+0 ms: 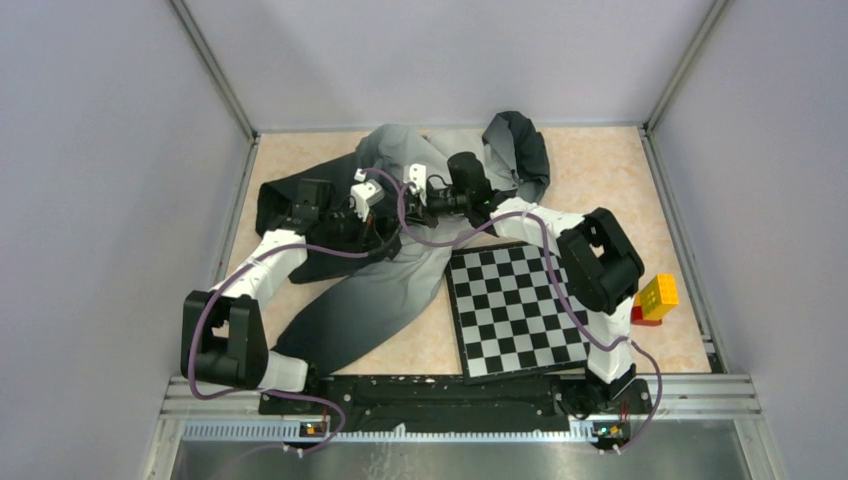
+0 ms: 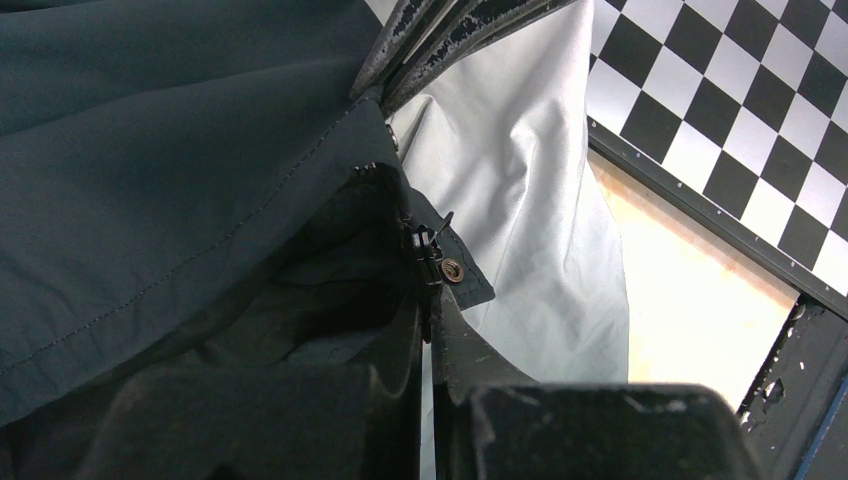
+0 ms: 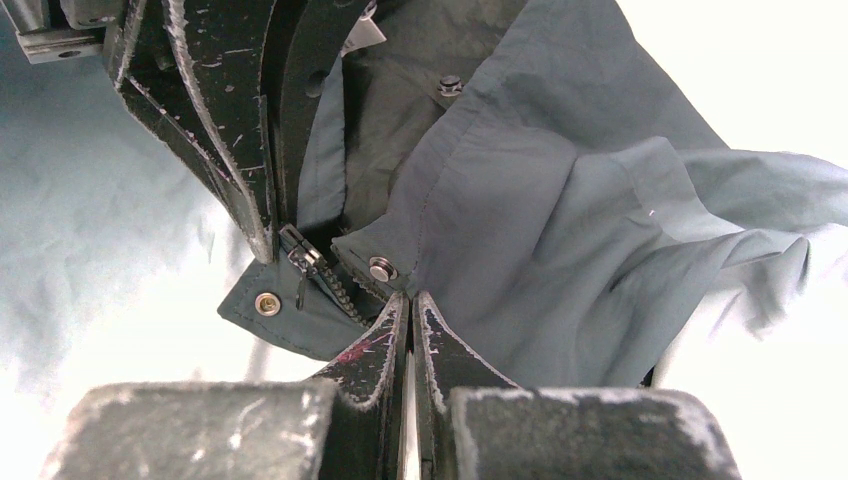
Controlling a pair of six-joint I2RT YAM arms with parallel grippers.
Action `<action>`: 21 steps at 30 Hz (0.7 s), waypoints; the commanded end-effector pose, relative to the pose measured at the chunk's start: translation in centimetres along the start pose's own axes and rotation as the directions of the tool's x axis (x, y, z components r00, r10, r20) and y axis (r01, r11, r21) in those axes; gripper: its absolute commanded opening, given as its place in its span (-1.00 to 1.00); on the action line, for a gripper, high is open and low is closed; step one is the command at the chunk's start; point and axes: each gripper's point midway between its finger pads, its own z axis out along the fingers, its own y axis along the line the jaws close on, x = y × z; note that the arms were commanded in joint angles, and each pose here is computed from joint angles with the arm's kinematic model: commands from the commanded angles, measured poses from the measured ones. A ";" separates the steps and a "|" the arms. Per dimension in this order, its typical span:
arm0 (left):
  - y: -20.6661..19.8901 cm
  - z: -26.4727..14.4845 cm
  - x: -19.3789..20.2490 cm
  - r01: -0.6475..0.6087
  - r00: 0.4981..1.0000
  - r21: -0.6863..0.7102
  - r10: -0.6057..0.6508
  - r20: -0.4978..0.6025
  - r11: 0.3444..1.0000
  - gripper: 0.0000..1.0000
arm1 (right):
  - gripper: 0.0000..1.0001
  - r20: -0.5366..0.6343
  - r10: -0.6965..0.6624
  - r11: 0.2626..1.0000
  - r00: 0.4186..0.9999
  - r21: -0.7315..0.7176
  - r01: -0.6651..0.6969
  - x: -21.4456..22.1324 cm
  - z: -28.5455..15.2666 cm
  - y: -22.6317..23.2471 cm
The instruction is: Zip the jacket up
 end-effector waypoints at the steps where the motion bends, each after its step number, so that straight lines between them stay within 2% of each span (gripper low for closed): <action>1: 0.3 -0.3 -1.2 -0.019 1.000 -0.016 0.019 0.025 1.000 -1.00 | -1.00 0.035 -0.077 0.997 0.996 -0.017 0.077 -3.1 -0.6 -0.1; 21: 0.0 -0.4 -1.5 -0.031 0.999 -0.007 0.032 0.039 0.999 -1.00 | -1.00 -0.002 -0.063 0.998 0.998 0.013 0.063 -2.3 0.0 -0.7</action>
